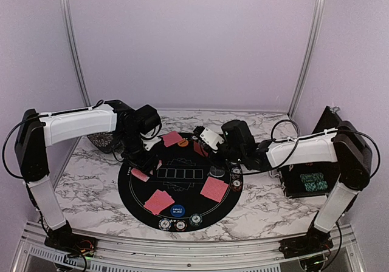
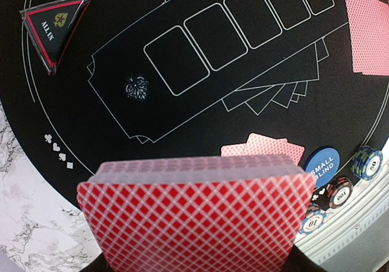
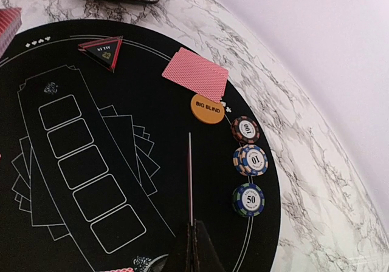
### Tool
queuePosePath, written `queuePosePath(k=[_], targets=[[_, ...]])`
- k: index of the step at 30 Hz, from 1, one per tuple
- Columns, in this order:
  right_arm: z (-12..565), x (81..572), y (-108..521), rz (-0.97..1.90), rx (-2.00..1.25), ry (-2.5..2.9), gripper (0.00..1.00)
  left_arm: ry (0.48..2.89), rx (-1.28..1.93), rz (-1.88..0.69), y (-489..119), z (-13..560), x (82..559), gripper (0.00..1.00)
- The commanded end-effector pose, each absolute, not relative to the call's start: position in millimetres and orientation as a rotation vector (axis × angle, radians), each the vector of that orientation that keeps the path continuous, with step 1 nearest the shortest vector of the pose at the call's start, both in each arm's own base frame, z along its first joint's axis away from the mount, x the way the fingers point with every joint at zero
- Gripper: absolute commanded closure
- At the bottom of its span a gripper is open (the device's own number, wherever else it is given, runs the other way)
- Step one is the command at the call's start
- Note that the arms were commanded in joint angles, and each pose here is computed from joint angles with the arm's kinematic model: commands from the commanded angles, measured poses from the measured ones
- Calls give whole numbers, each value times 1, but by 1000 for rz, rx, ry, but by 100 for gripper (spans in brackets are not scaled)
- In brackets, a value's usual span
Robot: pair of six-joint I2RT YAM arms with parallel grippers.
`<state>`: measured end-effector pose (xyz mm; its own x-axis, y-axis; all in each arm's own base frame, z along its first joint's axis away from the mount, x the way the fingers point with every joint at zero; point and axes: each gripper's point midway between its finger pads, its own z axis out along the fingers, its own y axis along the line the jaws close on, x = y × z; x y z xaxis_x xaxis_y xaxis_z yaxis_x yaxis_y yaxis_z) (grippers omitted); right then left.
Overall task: Distribute texas hold em gaming equipment
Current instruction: Flop the poker card in the community card area.
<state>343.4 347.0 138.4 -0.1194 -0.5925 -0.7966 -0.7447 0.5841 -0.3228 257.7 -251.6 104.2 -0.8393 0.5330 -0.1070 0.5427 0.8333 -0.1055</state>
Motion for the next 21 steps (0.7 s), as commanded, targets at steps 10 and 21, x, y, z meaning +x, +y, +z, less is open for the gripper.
queuePosePath(k=[10,21], targets=[[120,336,365,151,-1221,1707,100,2899,852,-215,-247,118,259,43],[97,324,365,151,-1265,1735,100,2902,857,-215,-247,117,259,43]])
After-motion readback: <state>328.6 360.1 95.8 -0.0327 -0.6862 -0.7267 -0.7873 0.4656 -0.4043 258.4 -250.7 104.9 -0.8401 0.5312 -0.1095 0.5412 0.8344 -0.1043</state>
